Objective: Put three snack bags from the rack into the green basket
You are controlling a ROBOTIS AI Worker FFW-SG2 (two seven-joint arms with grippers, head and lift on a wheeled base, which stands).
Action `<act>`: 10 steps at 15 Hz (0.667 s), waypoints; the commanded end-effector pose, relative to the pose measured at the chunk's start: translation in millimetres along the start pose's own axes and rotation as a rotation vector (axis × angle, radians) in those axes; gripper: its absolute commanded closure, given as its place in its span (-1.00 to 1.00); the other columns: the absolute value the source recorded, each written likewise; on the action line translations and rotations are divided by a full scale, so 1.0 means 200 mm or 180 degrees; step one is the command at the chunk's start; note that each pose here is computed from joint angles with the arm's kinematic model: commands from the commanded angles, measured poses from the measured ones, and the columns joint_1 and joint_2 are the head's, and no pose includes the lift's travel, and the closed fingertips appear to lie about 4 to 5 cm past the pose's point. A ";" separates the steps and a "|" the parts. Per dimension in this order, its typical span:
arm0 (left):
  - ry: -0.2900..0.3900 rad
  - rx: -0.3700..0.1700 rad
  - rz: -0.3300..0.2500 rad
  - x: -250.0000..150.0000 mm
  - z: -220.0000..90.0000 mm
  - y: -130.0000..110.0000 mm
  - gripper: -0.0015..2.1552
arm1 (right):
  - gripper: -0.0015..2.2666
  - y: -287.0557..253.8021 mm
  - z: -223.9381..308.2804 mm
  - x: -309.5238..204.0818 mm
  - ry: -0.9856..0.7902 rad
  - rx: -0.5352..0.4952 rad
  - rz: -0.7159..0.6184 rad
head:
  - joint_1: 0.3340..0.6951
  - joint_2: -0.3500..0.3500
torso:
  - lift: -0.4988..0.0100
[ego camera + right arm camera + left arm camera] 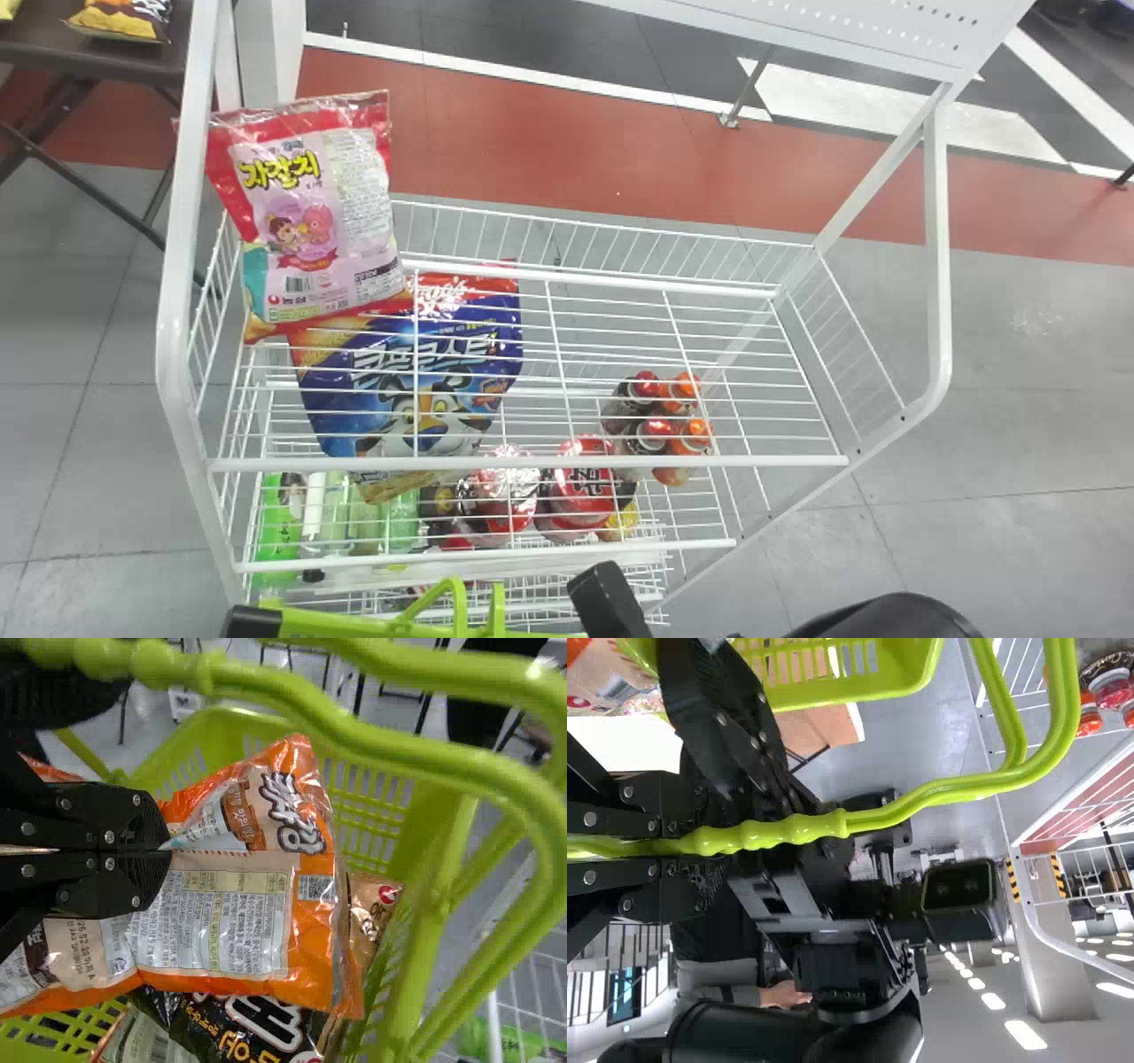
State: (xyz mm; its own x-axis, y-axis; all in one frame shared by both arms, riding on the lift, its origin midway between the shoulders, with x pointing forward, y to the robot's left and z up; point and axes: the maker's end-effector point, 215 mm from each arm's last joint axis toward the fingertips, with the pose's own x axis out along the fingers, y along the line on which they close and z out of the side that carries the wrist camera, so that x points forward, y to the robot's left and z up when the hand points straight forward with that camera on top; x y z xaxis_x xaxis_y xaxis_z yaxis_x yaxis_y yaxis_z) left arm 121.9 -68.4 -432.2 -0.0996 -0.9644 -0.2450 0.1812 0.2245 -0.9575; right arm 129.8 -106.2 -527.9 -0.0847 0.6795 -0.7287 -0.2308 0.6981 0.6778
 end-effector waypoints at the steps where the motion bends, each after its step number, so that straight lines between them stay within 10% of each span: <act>1: 0.0001 -0.0004 -0.0009 0.00 0.00 0.00 0.90 | 0.83 -0.13 -0.03 -0.03 0.0038 0.0014 -0.0320 | 1.00 -1.00 | 0.96; 4: 0.0004 -0.0003 -0.0012 0.00 0.00 0.00 0.90 | 0.51 -0.28 0.02 -0.15 -0.0113 0.0017 -0.0735 | 1.00 -1.00 | 0.96; 5: 0.0004 -0.0003 -0.0012 0.00 0.00 0.00 0.90 | 0.06 -0.28 0.05 -0.18 -0.0179 -0.0014 -0.0765 | 1.00 -1.00 | 0.96; 6: 0.0004 -0.0003 -0.0012 0.00 0.00 0.00 0.90 | -0.85 -0.25 0.07 -0.22 -0.0241 -0.0066 -0.0788 | 1.00 -1.00 | 0.96; 10: -0.0009 -0.0018 -0.0020 0.00 -0.01 0.00 0.90 | -0.95 -0.16 0.19 -0.39 -0.0555 -0.0320 -0.1010 | 1.00 -1.00 | 0.96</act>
State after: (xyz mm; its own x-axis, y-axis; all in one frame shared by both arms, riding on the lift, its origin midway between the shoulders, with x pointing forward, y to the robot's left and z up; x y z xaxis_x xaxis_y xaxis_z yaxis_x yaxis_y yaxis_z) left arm 120.5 -68.6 -431.5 -0.0998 -0.9661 -0.2383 0.1774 0.2184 -0.9596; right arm 172.7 -172.6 -505.1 0.1302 0.4728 -0.8715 -0.2965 0.8573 0.4209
